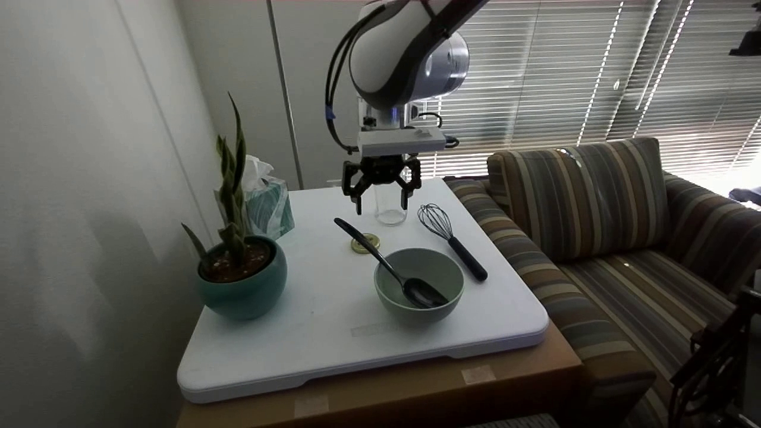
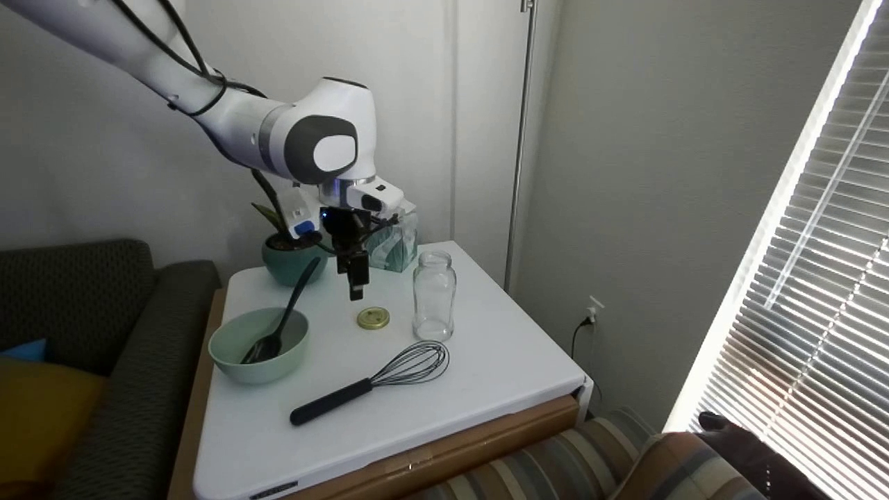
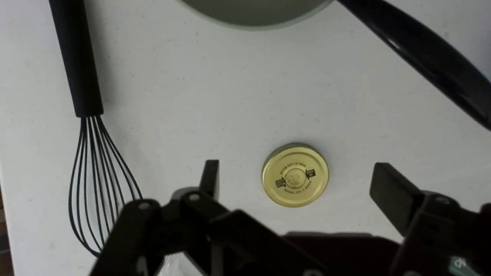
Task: Pick the lid on the table and put it on the bottle
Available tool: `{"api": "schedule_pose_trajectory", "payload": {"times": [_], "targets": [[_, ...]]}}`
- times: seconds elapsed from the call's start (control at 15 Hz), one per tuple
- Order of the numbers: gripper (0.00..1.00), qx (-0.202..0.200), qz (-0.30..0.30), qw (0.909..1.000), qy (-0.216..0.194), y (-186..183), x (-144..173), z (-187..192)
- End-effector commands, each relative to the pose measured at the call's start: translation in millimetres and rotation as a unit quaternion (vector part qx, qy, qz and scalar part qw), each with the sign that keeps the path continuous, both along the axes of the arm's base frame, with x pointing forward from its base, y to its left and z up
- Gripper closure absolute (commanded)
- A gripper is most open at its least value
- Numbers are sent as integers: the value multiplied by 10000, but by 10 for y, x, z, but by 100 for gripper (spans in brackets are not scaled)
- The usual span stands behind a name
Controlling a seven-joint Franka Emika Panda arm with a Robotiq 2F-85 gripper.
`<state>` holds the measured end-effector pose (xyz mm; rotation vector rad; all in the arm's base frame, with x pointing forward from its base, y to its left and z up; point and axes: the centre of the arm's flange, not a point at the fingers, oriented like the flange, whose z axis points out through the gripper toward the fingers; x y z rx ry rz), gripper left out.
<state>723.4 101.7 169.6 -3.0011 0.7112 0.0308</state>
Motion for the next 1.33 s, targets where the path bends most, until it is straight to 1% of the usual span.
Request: {"api": "schedule_pose_trajectory", "payload": {"times": [0.0, 0.13, 0.27, 0.67, 1.0, 1.27], "targets": [[0, -158, 432, 9988, 195, -30, 304, -186], [0, -327, 552, 9977, 204, -36, 334, -284], [0, -480, 594, 9970, 82, -20, 355, -383], [0, -451, 571, 9973, -83, 47, 425, -654], [0, -596, 678, 9955, -296, 80, 476, -826], [0, -572, 686, 9949, -460, 167, 516, -980]]}}
